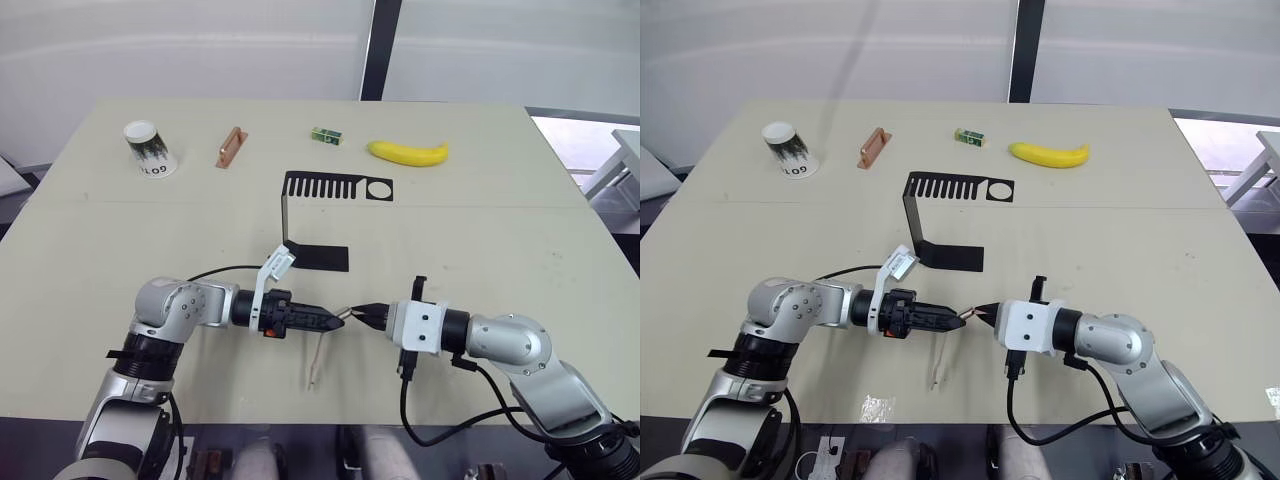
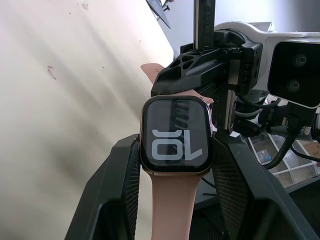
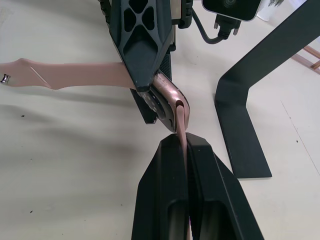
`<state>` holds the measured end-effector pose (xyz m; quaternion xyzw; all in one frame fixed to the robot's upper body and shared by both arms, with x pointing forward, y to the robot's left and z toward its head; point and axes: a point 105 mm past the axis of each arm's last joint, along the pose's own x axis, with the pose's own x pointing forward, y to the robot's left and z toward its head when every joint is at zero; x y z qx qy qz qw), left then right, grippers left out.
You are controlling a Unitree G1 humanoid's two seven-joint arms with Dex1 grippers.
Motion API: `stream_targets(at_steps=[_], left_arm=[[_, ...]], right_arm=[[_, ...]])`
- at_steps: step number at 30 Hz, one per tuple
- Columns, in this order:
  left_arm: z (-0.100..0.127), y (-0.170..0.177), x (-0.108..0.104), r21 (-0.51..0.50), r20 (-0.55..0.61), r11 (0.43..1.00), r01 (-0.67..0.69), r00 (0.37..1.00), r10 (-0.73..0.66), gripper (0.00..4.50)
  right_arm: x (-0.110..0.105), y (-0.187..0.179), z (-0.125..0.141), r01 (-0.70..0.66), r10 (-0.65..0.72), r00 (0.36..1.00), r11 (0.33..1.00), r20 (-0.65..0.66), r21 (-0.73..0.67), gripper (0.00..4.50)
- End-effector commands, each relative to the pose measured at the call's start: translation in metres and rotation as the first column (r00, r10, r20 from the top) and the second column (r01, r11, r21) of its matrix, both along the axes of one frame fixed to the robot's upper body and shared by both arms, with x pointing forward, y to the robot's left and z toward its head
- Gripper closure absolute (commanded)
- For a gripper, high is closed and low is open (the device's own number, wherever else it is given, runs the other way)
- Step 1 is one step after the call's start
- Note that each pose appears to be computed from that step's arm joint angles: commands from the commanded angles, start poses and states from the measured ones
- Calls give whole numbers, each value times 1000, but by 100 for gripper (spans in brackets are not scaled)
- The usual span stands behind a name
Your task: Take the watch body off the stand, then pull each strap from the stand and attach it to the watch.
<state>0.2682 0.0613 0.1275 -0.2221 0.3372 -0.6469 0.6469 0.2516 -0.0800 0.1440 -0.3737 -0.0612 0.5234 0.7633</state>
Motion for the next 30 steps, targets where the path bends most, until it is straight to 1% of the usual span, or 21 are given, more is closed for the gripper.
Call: stream_targets(at_steps=[1,30], left_arm=[[14,-18,-15,-56,49,991,118,992,-115,290],[14,-19,-17,-53,51,991,124,991,-122,290]], right_arm=[[-12,17,11,-91,90,995,995,35,29,450],[-11,19,4,-92,92,996,996,16,21,450]])
